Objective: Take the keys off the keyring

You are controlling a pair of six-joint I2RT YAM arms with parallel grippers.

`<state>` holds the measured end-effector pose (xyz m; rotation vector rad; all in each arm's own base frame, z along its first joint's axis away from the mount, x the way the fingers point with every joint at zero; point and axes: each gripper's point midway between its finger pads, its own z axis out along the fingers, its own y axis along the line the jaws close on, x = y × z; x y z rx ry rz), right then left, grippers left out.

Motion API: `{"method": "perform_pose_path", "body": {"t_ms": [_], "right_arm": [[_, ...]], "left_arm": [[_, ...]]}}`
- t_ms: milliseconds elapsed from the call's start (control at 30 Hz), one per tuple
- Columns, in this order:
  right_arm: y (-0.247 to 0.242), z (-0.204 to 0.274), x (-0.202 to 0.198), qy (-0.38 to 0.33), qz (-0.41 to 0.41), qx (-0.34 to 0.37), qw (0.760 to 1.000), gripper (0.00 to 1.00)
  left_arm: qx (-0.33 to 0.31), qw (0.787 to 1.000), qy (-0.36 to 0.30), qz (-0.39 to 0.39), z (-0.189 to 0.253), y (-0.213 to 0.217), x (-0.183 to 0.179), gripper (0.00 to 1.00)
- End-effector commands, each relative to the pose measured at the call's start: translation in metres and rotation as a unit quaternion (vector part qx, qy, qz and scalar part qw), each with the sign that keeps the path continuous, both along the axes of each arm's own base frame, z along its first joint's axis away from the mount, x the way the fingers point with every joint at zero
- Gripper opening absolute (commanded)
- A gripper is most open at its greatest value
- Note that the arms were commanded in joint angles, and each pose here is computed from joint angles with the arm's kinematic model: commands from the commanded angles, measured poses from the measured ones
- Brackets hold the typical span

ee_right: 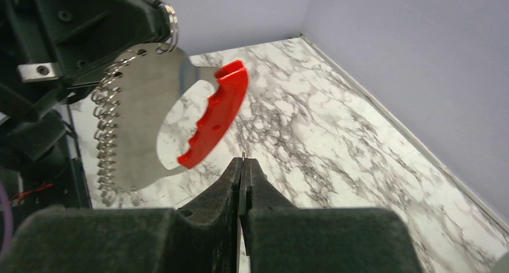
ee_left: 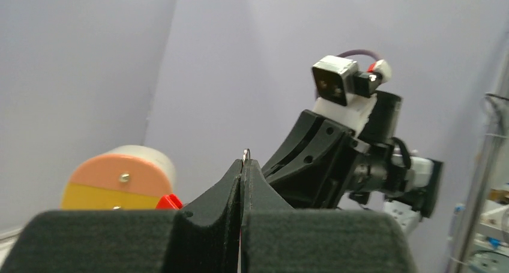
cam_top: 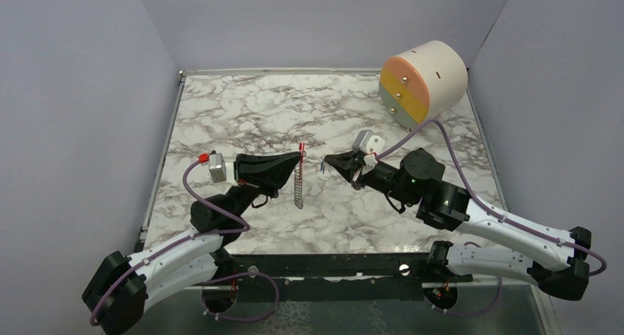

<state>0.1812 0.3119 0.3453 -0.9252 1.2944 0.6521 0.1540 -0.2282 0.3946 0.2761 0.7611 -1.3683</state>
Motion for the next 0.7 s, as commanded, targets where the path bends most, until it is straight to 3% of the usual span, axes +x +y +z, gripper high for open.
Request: {"method": "perform_pose_path", "body": {"t_ms": [0,167,467,600,667], "right_arm": [[-0.014,0.003,0.023,0.006,-0.082,0.019,0.996,0.02],[-0.011,-0.012,0.045,0.021,-0.141,-0.004,0.99,0.02],[-0.004,-0.043,0.085,0.043,-0.222,-0.041,0.973,0.02],[-0.003,-0.059,0.118,0.079,-0.224,-0.048,0.97,0.02],[-0.003,-0.068,0.134,0.09,-0.225,-0.055,0.969,0.02]], "left_arm": [[0.057,0.99,0.026,0.124,-0.028,0.015,0.031,0.0],[0.127,0.965,0.082,0.216,-0.065,0.032,0.057,0.0],[0.232,0.89,0.187,0.346,-0.135,0.067,0.096,0.0],[0.283,0.848,0.228,0.385,-0.158,0.075,0.111,0.0],[0.297,0.837,0.238,0.392,-0.165,0.074,0.117,0.0]]}}
